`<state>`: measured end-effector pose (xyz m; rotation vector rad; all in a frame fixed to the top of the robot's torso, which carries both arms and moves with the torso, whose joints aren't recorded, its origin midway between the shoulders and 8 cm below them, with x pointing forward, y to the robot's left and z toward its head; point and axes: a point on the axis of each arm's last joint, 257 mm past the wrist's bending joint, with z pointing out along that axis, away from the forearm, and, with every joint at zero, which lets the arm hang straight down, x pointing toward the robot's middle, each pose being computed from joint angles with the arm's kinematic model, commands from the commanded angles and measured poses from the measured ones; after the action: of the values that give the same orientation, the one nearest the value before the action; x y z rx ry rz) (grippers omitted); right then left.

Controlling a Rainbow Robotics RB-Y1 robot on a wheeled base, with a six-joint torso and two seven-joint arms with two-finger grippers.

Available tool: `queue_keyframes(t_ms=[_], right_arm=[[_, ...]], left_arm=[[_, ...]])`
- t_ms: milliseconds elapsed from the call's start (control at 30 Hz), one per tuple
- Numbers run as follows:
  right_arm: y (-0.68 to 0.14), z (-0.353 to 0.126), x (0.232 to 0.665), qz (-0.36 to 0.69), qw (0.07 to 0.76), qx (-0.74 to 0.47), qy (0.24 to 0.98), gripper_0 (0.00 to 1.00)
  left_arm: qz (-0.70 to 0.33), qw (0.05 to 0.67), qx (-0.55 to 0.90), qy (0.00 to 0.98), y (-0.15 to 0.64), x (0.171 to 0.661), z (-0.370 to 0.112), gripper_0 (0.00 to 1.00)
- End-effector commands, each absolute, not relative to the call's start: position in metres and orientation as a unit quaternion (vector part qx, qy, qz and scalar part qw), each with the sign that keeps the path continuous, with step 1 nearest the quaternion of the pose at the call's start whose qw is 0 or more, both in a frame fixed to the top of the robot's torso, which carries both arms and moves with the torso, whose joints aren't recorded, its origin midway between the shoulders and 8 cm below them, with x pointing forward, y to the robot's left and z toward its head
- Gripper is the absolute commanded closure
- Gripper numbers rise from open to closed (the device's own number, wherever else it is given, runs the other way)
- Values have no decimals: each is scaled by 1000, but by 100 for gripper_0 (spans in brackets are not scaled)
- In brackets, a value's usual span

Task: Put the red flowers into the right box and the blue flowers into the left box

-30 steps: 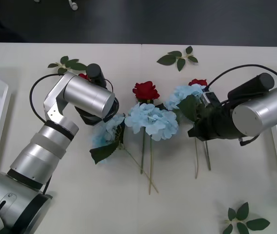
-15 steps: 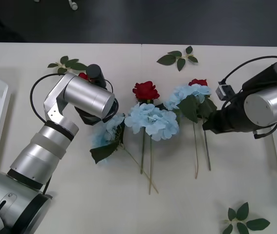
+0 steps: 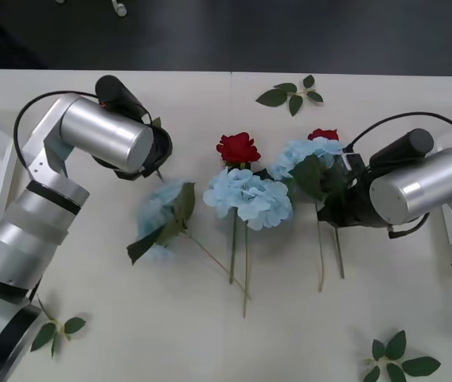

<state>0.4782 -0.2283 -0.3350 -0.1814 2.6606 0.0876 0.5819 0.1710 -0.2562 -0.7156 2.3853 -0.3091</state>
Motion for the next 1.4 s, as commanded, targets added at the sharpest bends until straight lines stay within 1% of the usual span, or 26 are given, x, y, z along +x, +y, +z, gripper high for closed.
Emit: queue_keyframes(t_ms=[33, 133, 300, 500, 533, 633, 667, 700, 933, 1067, 1167, 1400], right_arm=[[-213, -330, 489, 45, 253, -50, 965, 12], [-207, -336, 490, 47, 256, -50, 964, 12], [-202, -351, 497, 38, 269, -57, 961, 12], [-204, -354, 507, 8, 293, -76, 953, 12], [-204, -353, 507, 8, 294, -76, 953, 16], [-203, -353, 508, 9, 294, -75, 953, 64], [-203, -353, 507, 9, 293, -76, 953, 86], [-205, -353, 507, 8, 292, -75, 953, 99], [-214, -355, 503, -5, 282, -73, 957, 100], [-226, -350, 506, -27, 281, -74, 956, 100], [-240, -336, 508, -40, 281, -70, 956, 100], [-284, -283, 500, -66, 270, -36, 960, 100]], left_arm=[[-138, 369, -227, 891, 178, 594, -200, 100], [-166, 398, -213, 877, 176, 592, -179, 100], [-205, 465, -148, 849, 173, 585, -143, 100], [-228, 505, -70, 830, 164, 573, -117, 100], [-231, 507, -65, 828, 163, 572, -115, 100], [-252, 524, -34, 813, 154, 564, -100, 100], [-259, 531, -22, 807, 151, 562, -93, 100], [-265, 535, -15, 802, 148, 559, -88, 100], [-316, 566, 30, 761, 130, 538, -54, 100], [-369, 562, 67, 737, 113, 518, -36, 100], [-392, 563, 101, 721, 107, 504, -27, 100], [-414, 552, 222, 689, 101, 461, -19, 100]])
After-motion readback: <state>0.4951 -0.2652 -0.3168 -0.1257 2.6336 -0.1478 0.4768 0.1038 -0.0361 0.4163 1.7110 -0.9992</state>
